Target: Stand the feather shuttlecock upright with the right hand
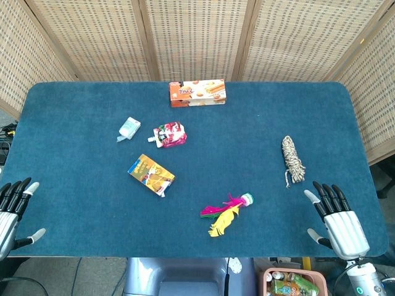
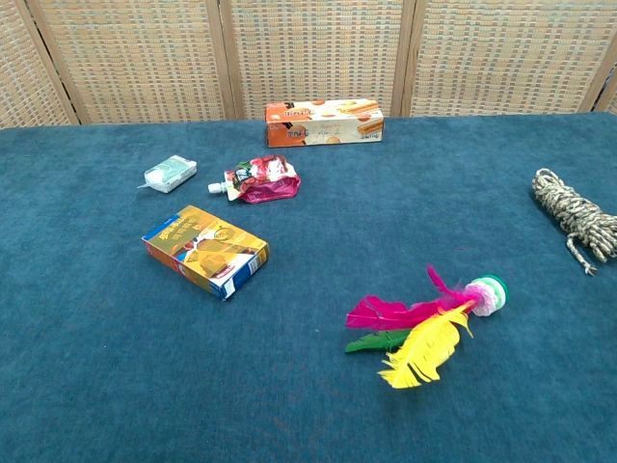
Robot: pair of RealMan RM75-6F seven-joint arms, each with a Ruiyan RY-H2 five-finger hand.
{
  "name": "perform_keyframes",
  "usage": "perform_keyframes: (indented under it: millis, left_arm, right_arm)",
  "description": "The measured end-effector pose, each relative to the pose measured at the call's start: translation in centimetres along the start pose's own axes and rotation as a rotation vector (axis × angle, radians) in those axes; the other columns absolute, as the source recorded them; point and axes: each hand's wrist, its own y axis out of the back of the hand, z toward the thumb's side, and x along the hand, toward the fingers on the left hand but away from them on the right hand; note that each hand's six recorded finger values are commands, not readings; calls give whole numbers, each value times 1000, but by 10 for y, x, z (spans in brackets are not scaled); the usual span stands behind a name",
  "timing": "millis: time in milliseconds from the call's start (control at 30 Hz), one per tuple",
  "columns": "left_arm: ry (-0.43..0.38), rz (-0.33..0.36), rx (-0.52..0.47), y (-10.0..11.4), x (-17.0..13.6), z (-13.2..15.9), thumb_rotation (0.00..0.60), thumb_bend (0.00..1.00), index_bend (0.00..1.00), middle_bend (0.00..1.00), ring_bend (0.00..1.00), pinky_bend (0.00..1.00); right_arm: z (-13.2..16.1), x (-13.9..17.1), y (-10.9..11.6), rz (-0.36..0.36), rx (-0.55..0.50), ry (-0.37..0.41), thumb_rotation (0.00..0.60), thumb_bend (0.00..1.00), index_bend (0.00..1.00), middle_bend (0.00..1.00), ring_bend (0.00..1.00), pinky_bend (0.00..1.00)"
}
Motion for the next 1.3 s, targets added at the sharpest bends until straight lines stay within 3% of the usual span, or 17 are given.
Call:
perform_keyframes:
  millis: [200,333,533,700,867,1067,1300]
  left_arm:
    - [7,-4,2,-1,1,-1,600,0,0,0,0,0]
    - [13,-3,3,-1,3,-1,600,0,0,0,0,0]
    - [21,-4,12,-3,6,0,600,0,0,0,0,0]
    - [40,2,27,-6,11,1,600,0,0,0,0,0]
    - [55,-16,37,-12,15,-1,600,0,0,0,0,0]
    - [73,-45,44,-19,20,-4,600,0,0,0,0,0]
    - [83,-62,47,-23,23,-5,600,0,0,0,0,0]
  right_arm:
    - [5,-1,-6,23,13,17,600,0,0,0,0,0]
    - [17,-6,-11,41,27,81,600,0,0,0,0,0]
    - [47,-19,-24,80,-23,260,600,0,60,0,0,0]
    - [84,-43,-40,151,-109,485,600,0,161,0,0,0]
    - [113,-64,-69,216,-69,636,600,0,213,0,0,0]
    - [136,-76,-102,251,21,720,600,0,225,0,0,0]
    - [151,-93,-120,217,62,739,600,0,289,0,0,0]
